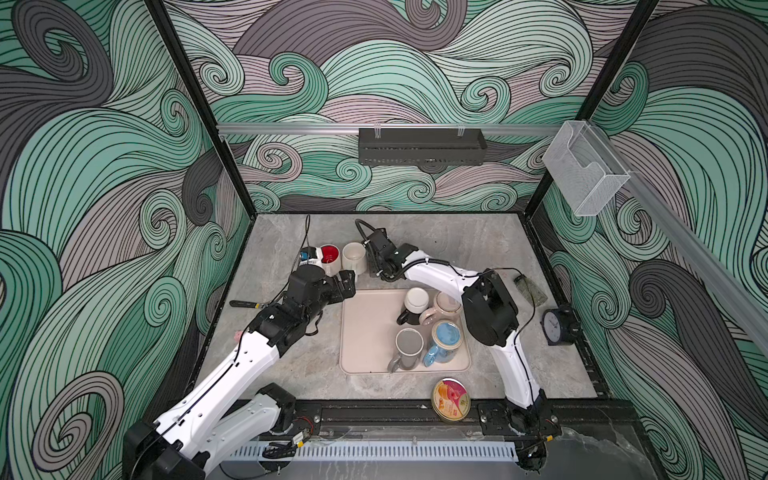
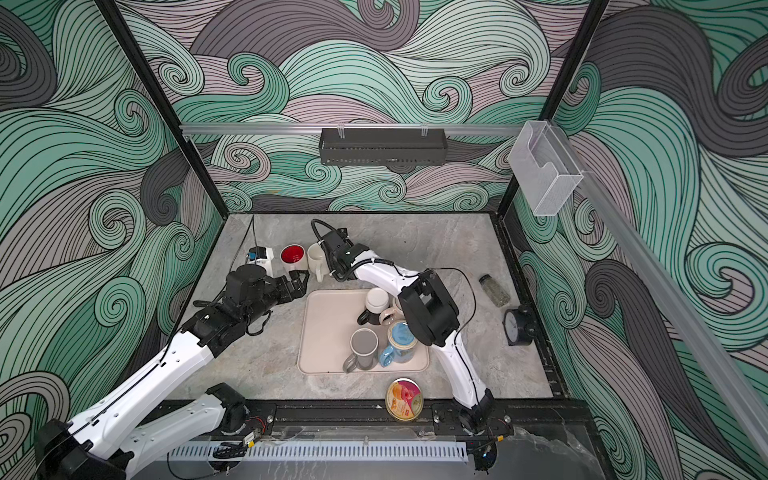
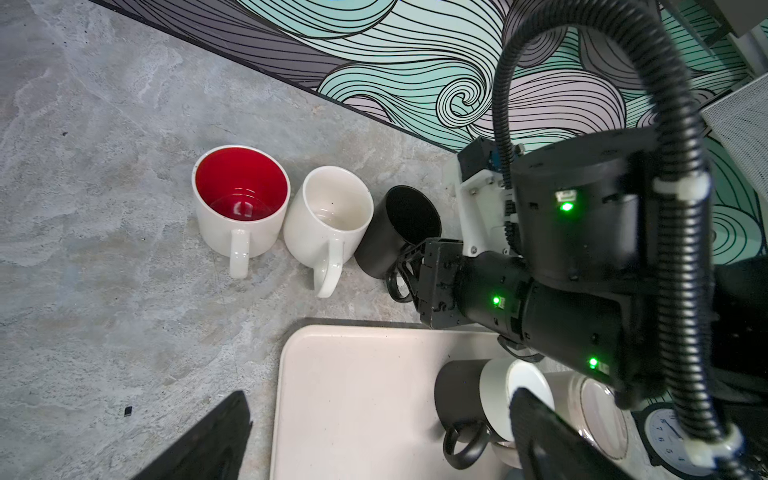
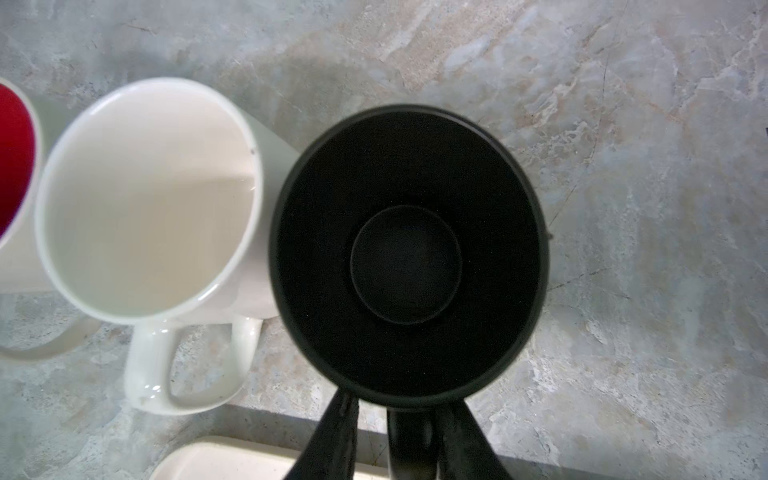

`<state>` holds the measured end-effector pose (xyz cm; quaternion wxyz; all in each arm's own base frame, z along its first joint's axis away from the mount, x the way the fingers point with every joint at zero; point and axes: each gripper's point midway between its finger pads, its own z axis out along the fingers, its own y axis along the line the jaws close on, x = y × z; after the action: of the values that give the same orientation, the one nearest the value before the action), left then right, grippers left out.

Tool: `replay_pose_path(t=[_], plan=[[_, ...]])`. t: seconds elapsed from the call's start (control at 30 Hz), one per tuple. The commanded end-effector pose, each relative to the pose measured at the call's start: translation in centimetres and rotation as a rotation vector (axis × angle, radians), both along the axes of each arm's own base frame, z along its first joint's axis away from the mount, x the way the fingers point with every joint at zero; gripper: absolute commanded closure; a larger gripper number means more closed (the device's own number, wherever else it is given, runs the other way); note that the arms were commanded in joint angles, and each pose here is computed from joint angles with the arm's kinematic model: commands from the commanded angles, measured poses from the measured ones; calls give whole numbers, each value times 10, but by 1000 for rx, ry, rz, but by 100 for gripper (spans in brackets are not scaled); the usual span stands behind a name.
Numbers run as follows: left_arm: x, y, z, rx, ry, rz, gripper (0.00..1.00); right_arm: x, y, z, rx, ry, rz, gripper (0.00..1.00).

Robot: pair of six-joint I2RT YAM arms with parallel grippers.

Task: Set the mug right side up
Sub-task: 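Open and raise the right gripper while the left moves over the tray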

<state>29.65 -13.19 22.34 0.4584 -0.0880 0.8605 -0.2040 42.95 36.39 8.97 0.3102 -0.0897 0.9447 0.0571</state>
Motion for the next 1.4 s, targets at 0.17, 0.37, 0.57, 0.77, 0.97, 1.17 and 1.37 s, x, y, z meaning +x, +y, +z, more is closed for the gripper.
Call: replay_pose_path(t=[0.17,0.37,0.57,0.77,0.97,1.17,1.37], plan=[[-3,9,-1,24,-2,25,1,-4,6,23,33,-33,-7,65],[-5,4,2,31,-23,-23,1,-9,-9,62,31,-97,-11,64],[-4,-7,-4,51,-22,-93,3,-21,-25,132,43,-205,48,61],[6,-39,-14,70,18,-224,5,-38,-38,156,46,-228,100,51],[8,-89,-31,110,133,-427,7,-41,-60,148,63,-203,86,46],[-1,-130,-47,141,200,-574,11,-38,-92,144,100,-209,29,45],[-11,-152,-66,145,259,-625,12,-27,-142,151,169,-198,-102,43]])
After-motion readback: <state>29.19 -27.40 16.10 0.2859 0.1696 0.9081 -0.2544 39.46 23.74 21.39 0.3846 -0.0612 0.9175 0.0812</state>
